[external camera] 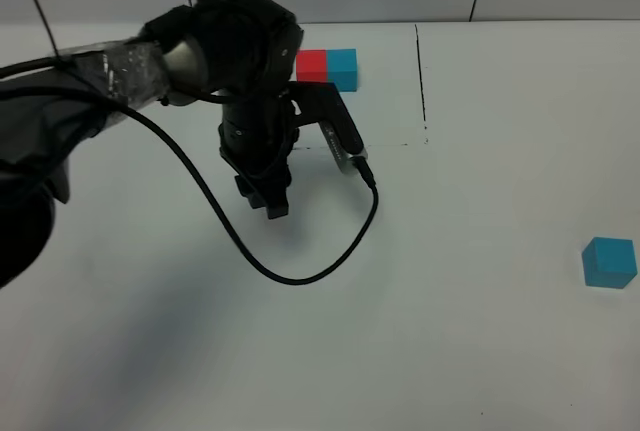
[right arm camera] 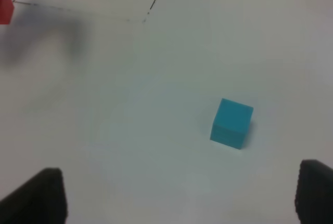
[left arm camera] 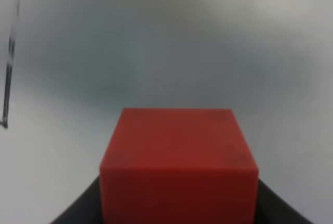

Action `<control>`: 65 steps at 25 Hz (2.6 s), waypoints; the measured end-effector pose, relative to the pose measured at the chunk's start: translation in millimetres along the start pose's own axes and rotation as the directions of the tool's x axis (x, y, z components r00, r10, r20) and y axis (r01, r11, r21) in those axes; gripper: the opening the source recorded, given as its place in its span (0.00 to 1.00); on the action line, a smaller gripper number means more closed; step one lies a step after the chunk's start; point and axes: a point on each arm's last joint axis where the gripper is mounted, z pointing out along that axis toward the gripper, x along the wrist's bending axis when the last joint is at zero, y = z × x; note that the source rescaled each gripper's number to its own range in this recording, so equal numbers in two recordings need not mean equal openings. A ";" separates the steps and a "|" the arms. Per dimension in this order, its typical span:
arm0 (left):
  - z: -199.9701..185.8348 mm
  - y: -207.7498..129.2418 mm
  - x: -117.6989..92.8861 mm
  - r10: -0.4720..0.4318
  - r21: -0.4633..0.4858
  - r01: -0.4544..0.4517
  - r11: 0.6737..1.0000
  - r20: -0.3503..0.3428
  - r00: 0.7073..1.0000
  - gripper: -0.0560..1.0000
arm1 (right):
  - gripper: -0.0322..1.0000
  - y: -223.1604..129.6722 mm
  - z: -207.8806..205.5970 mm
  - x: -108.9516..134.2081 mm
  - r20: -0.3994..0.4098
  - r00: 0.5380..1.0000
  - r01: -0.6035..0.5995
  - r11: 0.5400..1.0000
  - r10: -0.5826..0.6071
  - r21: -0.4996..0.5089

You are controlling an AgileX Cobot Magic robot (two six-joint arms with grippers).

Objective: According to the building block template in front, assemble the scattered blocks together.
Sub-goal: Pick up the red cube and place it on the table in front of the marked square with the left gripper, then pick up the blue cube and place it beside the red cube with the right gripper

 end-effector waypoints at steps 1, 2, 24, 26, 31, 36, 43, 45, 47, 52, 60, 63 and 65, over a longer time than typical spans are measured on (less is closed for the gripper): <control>-0.1 5.9 -1.5 0.023 -0.003 -0.023 1.000 -0.002 1.000 0.06 | 0.79 0.0 0.0 0.0 0.000 1.000 0.000 1.000 0.000 0.000; 1.1 12.3 -3.8 0.051 -0.003 -0.051 0.999 -0.003 0.999 0.06 | 0.79 0.0 0.0 0.0 0.000 1.000 0.000 1.000 0.000 0.000; 35.5 47.1 -17.7 0.299 -0.093 -0.298 0.950 -0.004 0.954 0.06 | 0.79 0.0 0.0 0.0 0.000 1.000 -0.001 1.000 0.001 0.000; 35.5 47.2 -17.8 0.305 -0.094 -0.304 0.948 -0.004 0.952 0.06 | 0.79 0.0 0.0 0.0 0.000 1.000 -0.001 1.000 0.001 0.000; 35.3 47.3 -17.7 0.309 -0.095 -0.308 0.947 -0.005 0.951 0.06 | 0.79 0.0 0.0 0.0 0.000 1.000 -0.001 1.000 0.001 0.000; 35.7 46.8 -18.0 0.313 -0.090 -0.311 0.946 0.000 0.950 0.06 | 0.79 0.0 0.0 0.0 0.000 1.000 -0.001 1.000 0.001 0.000; 35.7 46.2 -18.4 0.315 -0.085 -0.313 0.946 0.006 0.949 0.31 | 0.79 0.0 0.0 0.0 0.000 1.000 -0.001 1.000 0.001 0.000; 35.7 46.2 -18.4 0.315 -0.085 -0.314 0.946 0.006 0.949 0.54 | 0.79 0.0 0.0 0.0 0.000 1.000 -0.001 1.000 0.001 0.000; 35.7 45.9 -18.6 0.316 -0.083 -0.314 0.946 0.008 0.949 0.73 | 0.79 0.0 0.0 0.0 0.000 1.000 -0.001 1.000 0.001 0.000; 12.7 40.3 -19.3 0.313 -0.085 -0.312 0.946 0.002 0.950 0.97 | 0.79 0.0 0.0 0.0 0.000 1.000 -0.001 1.000 0.001 0.000; -67.9 4.2 0.0 0.054 -0.185 -0.066 0.981 -0.071 0.996 1.00 | 0.79 0.0 0.0 0.0 0.000 1.000 -0.001 1.000 0.001 0.000; -83.0 -29.9 21.3 -0.126 -0.166 0.120 0.979 -0.031 0.992 1.00 | 0.79 0.0 0.0 0.0 0.000 1.000 -0.001 1.000 0.001 0.000; -89.0 -54.6 39.5 -0.255 -0.166 0.249 0.954 -0.016 0.967 1.00 | 0.79 0.0 0.0 0.0 0.000 1.000 -0.001 1.000 0.001 0.000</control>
